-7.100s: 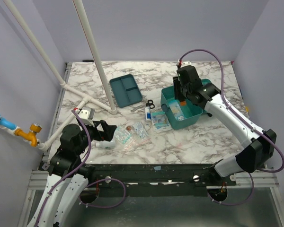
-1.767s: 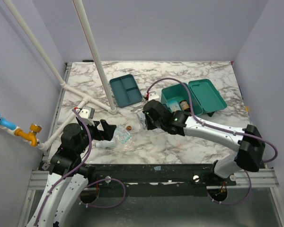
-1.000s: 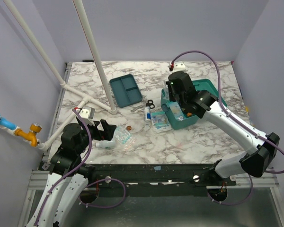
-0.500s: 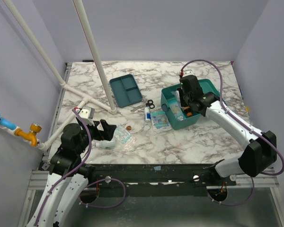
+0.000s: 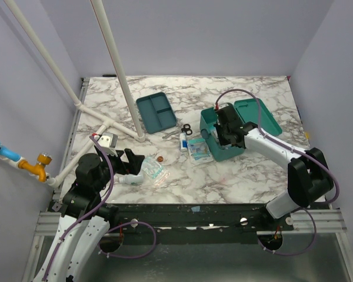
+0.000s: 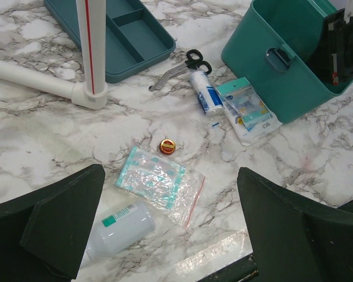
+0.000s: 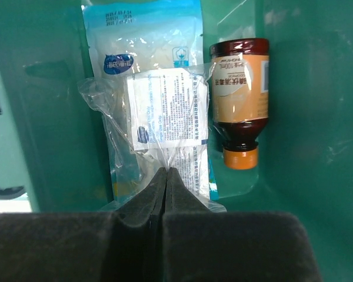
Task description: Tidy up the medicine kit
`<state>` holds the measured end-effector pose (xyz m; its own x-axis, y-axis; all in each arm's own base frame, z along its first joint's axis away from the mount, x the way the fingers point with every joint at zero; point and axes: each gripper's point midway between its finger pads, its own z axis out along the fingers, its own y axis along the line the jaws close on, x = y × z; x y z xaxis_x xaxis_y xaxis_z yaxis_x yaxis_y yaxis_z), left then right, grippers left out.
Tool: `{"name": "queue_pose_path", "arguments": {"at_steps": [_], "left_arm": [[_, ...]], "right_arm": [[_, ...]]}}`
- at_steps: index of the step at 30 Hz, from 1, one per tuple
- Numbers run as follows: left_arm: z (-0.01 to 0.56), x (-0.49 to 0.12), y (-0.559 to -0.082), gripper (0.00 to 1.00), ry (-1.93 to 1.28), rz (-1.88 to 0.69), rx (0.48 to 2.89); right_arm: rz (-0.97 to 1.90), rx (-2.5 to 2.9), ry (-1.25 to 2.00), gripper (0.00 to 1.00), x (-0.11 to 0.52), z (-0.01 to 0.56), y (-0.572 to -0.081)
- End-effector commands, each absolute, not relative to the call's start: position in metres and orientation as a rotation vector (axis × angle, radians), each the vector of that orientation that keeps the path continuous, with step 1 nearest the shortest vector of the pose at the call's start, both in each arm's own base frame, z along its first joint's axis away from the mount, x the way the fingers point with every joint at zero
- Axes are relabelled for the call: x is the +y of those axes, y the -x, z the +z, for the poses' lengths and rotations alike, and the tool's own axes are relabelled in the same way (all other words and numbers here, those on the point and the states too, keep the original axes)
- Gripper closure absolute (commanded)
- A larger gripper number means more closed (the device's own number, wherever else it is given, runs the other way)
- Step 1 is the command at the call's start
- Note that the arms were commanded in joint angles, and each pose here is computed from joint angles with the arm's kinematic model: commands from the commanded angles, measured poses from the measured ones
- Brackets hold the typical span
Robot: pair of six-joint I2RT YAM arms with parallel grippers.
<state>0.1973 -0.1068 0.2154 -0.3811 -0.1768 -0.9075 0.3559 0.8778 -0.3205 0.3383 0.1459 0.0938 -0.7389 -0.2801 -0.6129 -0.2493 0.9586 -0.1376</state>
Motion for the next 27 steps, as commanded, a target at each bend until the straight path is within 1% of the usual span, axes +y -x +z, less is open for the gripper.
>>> {"name": "queue_pose_path", "arguments": {"at_steps": [1,4,5,8,10,13,15,19,24,27], "left_arm": [[0.219,-0.107,-0.195,0.02,-0.148,-0.568,1.865],[0.218,-0.107,-0.195,0.02,-0.148,-0.569,1.868],[0.218,-0.107,-0.195,0.01,-0.149,-0.57,1.868],[0.217,-0.108,-0.196,0.01,-0.151,-0.572,1.873],[0.217,-0.109,-0.196,0.01,-0.152,-0.573,1.875],[0.217,-0.109,-0.196,0.01,-0.153,-0.574,1.876],[0.217,-0.109,-0.196,0.01,-0.153,-0.574,1.878],[0.215,-0.109,-0.197,0.01,-0.153,-0.574,1.884],[0.215,-0.109,-0.197,0.01,-0.152,-0.571,1.889],[0.214,-0.109,-0.198,0.01,-0.15,-0.569,1.891]], "right_arm": [[-0.019,2.44,0.399,0.99,0.153,0.079,-0.339],[-0.024,2.456,0.401,0.99,0.152,0.075,-0.336],[-0.026,2.46,0.401,0.96,0.151,0.077,-0.336],[-0.047,2.446,0.39,0.74,0.148,0.089,-0.337],[-0.073,2.426,0.371,0.65,0.144,0.101,-0.34],[-0.137,2.399,0.345,0.57,0.135,0.118,-0.343],[-0.171,2.379,0.326,0.54,0.13,0.131,-0.346],[-0.172,2.328,0.296,0.5,0.129,0.165,-0.353],[-0.025,2.25,0.253,0.44,0.145,0.212,-0.355],[0.098,2.243,0.256,0.42,0.163,0.23,-0.35]]}}
